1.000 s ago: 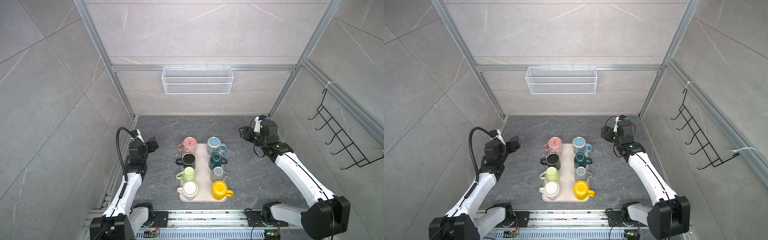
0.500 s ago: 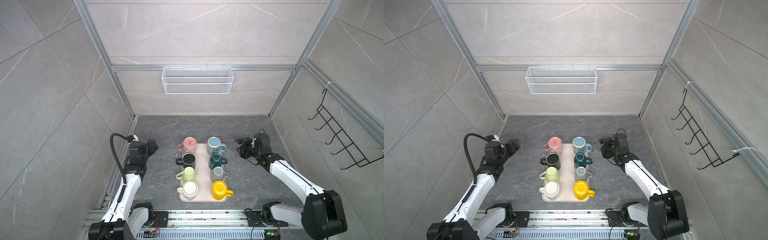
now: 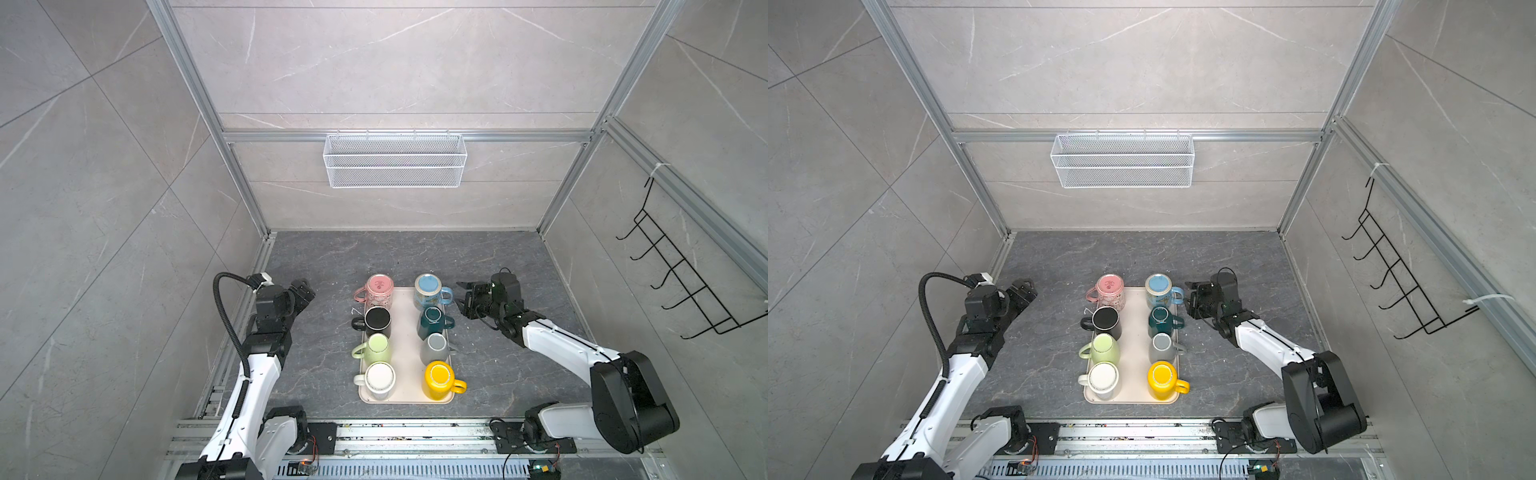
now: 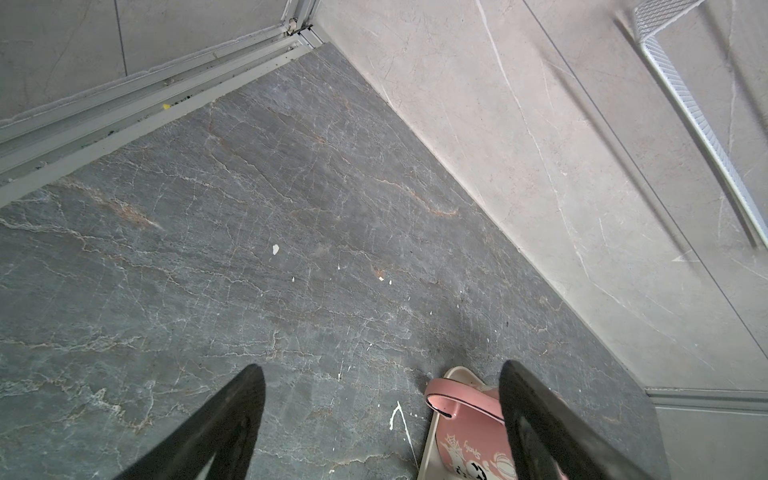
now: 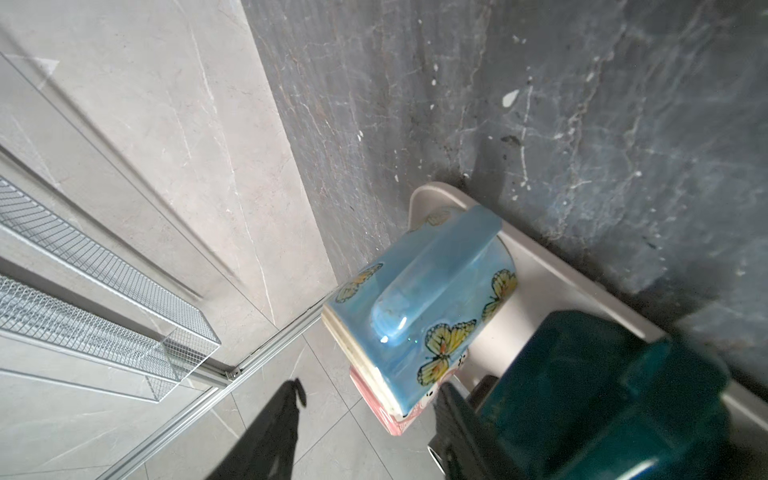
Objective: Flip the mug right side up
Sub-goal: 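Reach the right gripper to the upside-down light blue butterfly mug and grasp its handle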
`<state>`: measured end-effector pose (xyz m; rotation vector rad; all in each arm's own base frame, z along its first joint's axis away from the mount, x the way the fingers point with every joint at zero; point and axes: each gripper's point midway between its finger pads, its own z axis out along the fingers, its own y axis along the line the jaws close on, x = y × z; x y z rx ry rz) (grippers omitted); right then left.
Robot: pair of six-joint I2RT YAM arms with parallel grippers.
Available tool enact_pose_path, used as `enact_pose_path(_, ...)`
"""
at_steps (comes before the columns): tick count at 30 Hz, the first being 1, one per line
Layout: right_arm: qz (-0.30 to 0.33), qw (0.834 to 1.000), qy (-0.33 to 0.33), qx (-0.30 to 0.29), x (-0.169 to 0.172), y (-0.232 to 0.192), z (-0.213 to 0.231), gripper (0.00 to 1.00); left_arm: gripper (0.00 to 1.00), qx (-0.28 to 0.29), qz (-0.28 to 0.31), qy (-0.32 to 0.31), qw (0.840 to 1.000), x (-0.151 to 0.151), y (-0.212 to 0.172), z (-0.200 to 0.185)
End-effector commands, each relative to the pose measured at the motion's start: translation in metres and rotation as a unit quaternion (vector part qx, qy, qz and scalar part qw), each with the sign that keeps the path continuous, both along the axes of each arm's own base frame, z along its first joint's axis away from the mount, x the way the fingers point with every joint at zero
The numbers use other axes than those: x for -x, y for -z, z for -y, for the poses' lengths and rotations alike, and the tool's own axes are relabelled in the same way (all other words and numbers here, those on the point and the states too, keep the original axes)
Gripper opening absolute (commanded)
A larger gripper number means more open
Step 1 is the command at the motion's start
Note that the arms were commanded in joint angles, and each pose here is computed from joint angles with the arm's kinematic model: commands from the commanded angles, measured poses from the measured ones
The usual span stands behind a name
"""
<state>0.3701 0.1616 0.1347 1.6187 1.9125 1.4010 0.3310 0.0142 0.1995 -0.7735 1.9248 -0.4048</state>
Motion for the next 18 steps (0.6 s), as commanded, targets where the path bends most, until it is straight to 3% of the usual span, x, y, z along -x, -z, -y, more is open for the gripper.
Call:
enact_pose_path(1,0.003,0.999,0.023,-0.029,-0.007,0.001,-0.004,0.54,0.9,0.004,0.021,-0.009,1.0,0.0,-0.018,-0.002)
enact_pose_path(18,-0.002,0.998,0.028,-0.047,-0.031,0.023,-0.018,0.5,0.9,0.002,0.025,-0.006,1.0,-0.001,-0.023,-0.001)
